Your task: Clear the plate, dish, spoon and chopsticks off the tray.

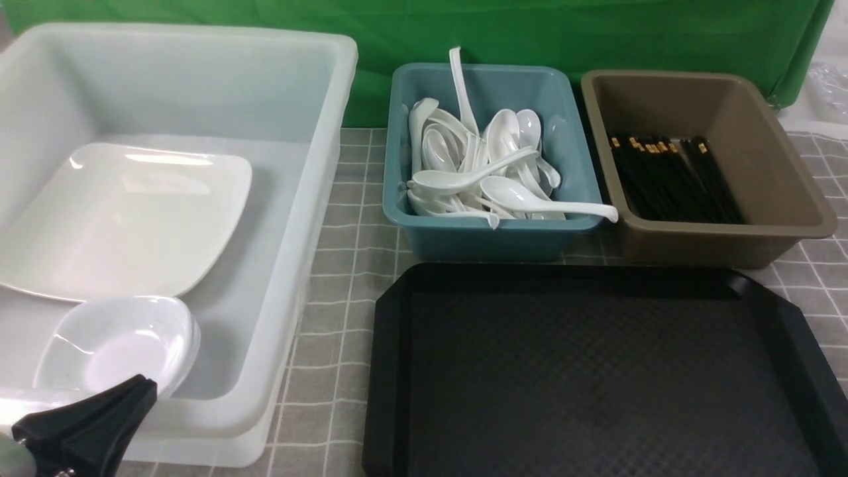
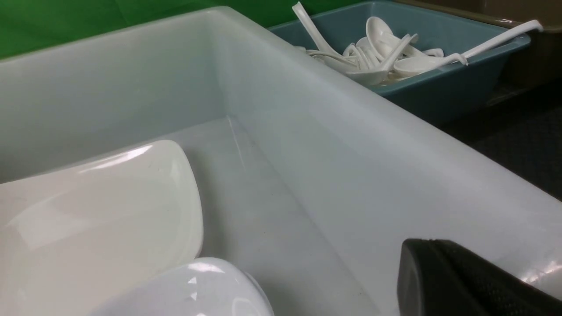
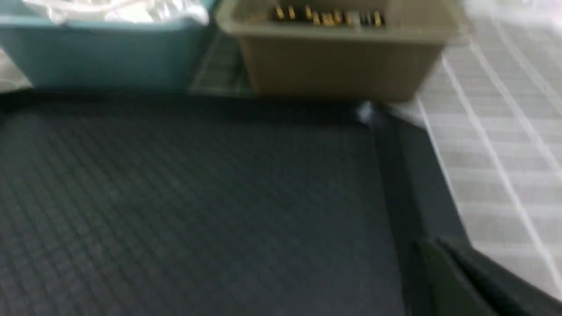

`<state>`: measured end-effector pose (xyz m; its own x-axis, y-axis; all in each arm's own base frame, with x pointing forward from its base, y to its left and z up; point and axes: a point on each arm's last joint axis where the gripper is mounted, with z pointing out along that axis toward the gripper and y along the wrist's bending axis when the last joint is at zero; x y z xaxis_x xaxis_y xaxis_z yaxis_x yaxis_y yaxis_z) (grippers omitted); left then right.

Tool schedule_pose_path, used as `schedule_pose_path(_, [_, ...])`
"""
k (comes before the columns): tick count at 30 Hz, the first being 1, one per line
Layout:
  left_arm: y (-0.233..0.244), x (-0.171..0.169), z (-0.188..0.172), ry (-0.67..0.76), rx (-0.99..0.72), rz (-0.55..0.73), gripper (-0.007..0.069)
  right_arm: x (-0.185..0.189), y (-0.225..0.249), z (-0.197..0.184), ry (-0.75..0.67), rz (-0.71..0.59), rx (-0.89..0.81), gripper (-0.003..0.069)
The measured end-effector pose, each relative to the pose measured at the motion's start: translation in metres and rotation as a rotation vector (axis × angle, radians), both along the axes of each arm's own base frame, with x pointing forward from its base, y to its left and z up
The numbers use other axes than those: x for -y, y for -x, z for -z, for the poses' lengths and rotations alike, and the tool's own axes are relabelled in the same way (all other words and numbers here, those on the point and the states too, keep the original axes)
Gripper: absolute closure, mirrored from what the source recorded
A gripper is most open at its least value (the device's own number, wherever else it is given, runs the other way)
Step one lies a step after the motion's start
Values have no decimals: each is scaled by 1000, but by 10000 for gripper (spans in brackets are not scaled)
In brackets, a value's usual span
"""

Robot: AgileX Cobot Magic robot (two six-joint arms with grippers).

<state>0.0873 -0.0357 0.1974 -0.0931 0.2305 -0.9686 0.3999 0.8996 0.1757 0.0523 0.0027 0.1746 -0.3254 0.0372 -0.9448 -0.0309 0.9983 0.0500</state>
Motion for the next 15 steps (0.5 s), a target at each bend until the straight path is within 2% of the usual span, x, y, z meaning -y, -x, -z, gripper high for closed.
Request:
schedule_pose_path(7, [0, 0, 0, 1, 4, -1, 617, 0, 1, 3, -27, 8, -26, 638])
schedule_pose_path(15, [0, 0, 0, 1, 4, 0, 617, 0, 1, 3, -29, 8, -28, 601])
